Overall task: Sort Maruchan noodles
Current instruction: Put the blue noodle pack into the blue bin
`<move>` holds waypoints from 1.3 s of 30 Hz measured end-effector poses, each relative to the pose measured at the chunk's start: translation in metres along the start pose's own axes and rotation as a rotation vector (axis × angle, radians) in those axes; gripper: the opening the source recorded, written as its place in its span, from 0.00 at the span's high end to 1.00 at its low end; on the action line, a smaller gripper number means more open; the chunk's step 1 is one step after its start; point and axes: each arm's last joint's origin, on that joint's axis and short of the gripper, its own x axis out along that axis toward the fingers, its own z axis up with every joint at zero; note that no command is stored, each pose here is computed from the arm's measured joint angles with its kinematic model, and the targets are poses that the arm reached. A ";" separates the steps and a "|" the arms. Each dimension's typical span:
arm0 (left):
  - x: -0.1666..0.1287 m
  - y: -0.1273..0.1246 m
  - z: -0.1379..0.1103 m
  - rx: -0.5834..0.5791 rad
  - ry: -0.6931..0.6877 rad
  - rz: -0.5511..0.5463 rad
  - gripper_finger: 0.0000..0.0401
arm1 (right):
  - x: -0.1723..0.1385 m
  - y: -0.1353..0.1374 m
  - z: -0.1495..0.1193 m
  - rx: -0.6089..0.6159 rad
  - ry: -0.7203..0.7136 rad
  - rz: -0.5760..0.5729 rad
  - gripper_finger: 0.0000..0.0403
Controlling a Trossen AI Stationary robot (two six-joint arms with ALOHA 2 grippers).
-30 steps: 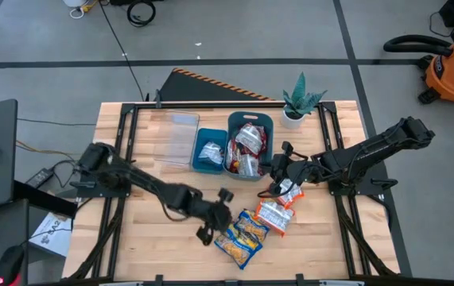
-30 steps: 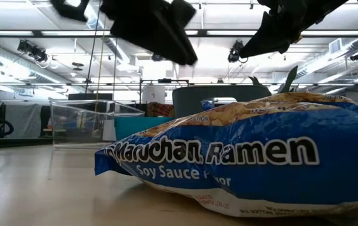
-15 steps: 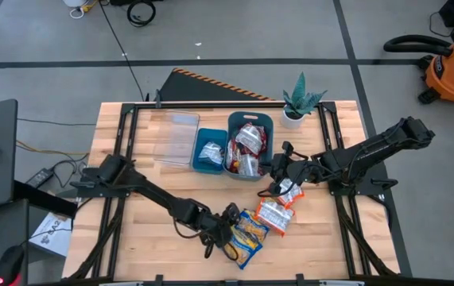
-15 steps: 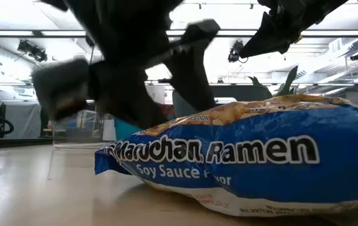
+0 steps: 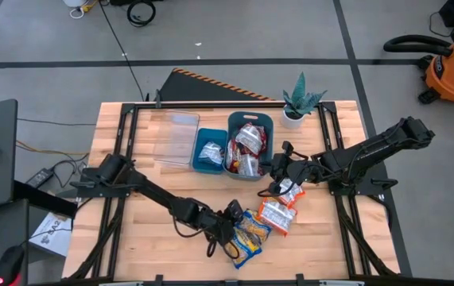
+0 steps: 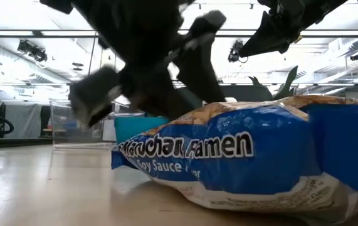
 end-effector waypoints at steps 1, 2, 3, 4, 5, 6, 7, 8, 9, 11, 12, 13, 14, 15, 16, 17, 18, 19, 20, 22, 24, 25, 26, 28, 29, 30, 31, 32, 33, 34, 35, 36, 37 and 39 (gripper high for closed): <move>-0.001 0.001 0.000 0.002 -0.003 0.001 0.61 | 0.000 0.000 0.000 0.000 0.000 0.000 0.90; -0.001 0.002 0.000 0.009 -0.005 -0.003 0.61 | 0.000 0.000 0.000 0.000 0.000 0.000 0.90; 0.000 0.001 -0.001 0.021 -0.001 -0.007 0.62 | 0.000 0.000 0.000 0.000 0.000 0.000 0.90; 0.000 0.000 -0.001 0.030 0.003 -0.013 0.62 | 0.000 0.000 0.000 0.000 0.000 0.000 0.90; 0.000 0.000 -0.002 0.032 0.003 -0.016 0.62 | 0.000 0.000 0.000 -0.001 0.000 0.000 0.90; 0.000 0.000 -0.001 0.032 -0.007 -0.027 0.62 | 0.000 0.000 0.000 -0.001 0.000 0.000 0.90; 0.000 0.000 -0.001 0.031 -0.022 -0.041 0.62 | 0.000 0.000 0.000 0.000 0.000 0.000 0.90; 0.000 -0.001 -0.001 0.030 -0.031 -0.052 0.62 | 0.000 0.000 0.000 0.000 0.000 0.000 0.90; 0.000 -0.001 0.000 0.028 -0.040 -0.056 0.62 | 0.000 0.000 0.000 0.000 0.000 0.000 0.90; 0.000 0.000 0.001 0.016 -0.053 -0.048 0.62 | 0.000 0.000 0.000 0.001 -0.001 0.000 0.90; 0.000 0.000 0.001 0.014 -0.055 -0.046 0.62 | 0.000 0.000 0.000 0.001 -0.001 0.000 0.90; 0.001 0.000 0.001 0.014 -0.055 -0.046 0.62 | 0.000 0.000 0.000 0.001 -0.001 0.000 0.90; 0.001 0.000 0.001 0.014 -0.055 -0.047 0.62 | 0.000 0.000 0.000 0.001 -0.001 0.000 0.90; 0.001 0.001 0.001 0.013 -0.057 -0.045 0.62 | 0.000 0.000 0.000 0.002 -0.002 -0.001 0.90; 0.001 0.002 0.001 0.010 -0.059 -0.041 0.62 | 0.000 0.000 0.001 0.002 -0.004 -0.002 0.90; 0.001 0.002 0.001 0.008 -0.063 -0.040 0.62 | 0.001 -0.001 0.001 0.002 -0.006 -0.003 0.90; 0.001 0.003 0.000 0.006 -0.061 -0.040 0.62 | 0.001 -0.001 0.001 0.003 -0.006 -0.005 0.90; 0.002 0.003 0.000 0.005 -0.060 -0.041 0.63 | 0.001 -0.002 0.001 0.004 -0.005 -0.006 0.90; 0.002 0.004 -0.001 0.004 -0.060 -0.041 0.64 | 0.001 -0.002 0.001 0.005 -0.005 -0.009 0.90; 0.002 0.004 -0.001 0.003 -0.060 -0.040 0.66 | 0.002 -0.002 0.001 0.012 -0.005 -0.010 0.90; 0.002 0.004 -0.001 0.002 -0.059 -0.041 0.68 | 0.002 -0.002 0.001 0.014 -0.005 -0.010 0.90; 0.002 0.004 -0.001 -0.001 -0.060 -0.042 0.70 | 0.002 -0.002 0.001 0.014 -0.005 -0.010 0.90; 0.002 0.004 -0.001 -0.004 -0.061 -0.043 0.71 | 0.002 -0.002 0.001 0.013 -0.005 -0.010 0.90; 0.003 0.005 -0.002 -0.006 -0.064 -0.048 0.74 | 0.002 -0.002 0.001 0.013 -0.005 -0.010 0.90; 0.003 0.005 -0.002 -0.008 -0.063 -0.047 0.75 | 0.002 -0.002 0.001 0.013 -0.005 -0.010 0.90; 0.004 0.007 -0.004 -0.012 -0.060 -0.045 0.77 | 0.002 -0.002 0.001 0.013 -0.005 -0.010 0.90; 0.004 0.008 -0.004 -0.022 -0.057 -0.043 0.78 | 0.002 -0.002 0.001 0.012 -0.005 -0.010 0.90; 0.004 0.009 -0.005 -0.039 -0.054 -0.042 0.80 | 0.002 -0.002 0.001 0.012 -0.005 -0.010 0.90; 0.005 0.009 -0.006 -0.062 -0.052 -0.042 0.82 | 0.002 -0.002 0.001 0.013 -0.005 -0.010 0.90; 0.005 0.010 -0.006 -0.088 -0.050 -0.042 0.84 | 0.002 -0.002 0.001 0.015 -0.005 -0.010 0.90; 0.005 0.010 -0.007 -0.111 -0.045 -0.044 0.86 | 0.002 -0.002 0.001 0.018 -0.005 -0.010 0.90; 0.005 0.010 -0.008 -0.120 -0.038 -0.049 0.88 | 0.002 -0.002 0.001 0.019 -0.005 -0.010 0.90; 0.005 0.010 -0.010 -0.128 -0.028 -0.056 0.91 | 0.002 -0.002 0.001 0.020 -0.005 -0.010 0.90; 0.002 0.011 -0.011 -0.133 -0.015 -0.067 0.97 | 0.001 -0.002 0.001 0.018 -0.005 -0.008 0.90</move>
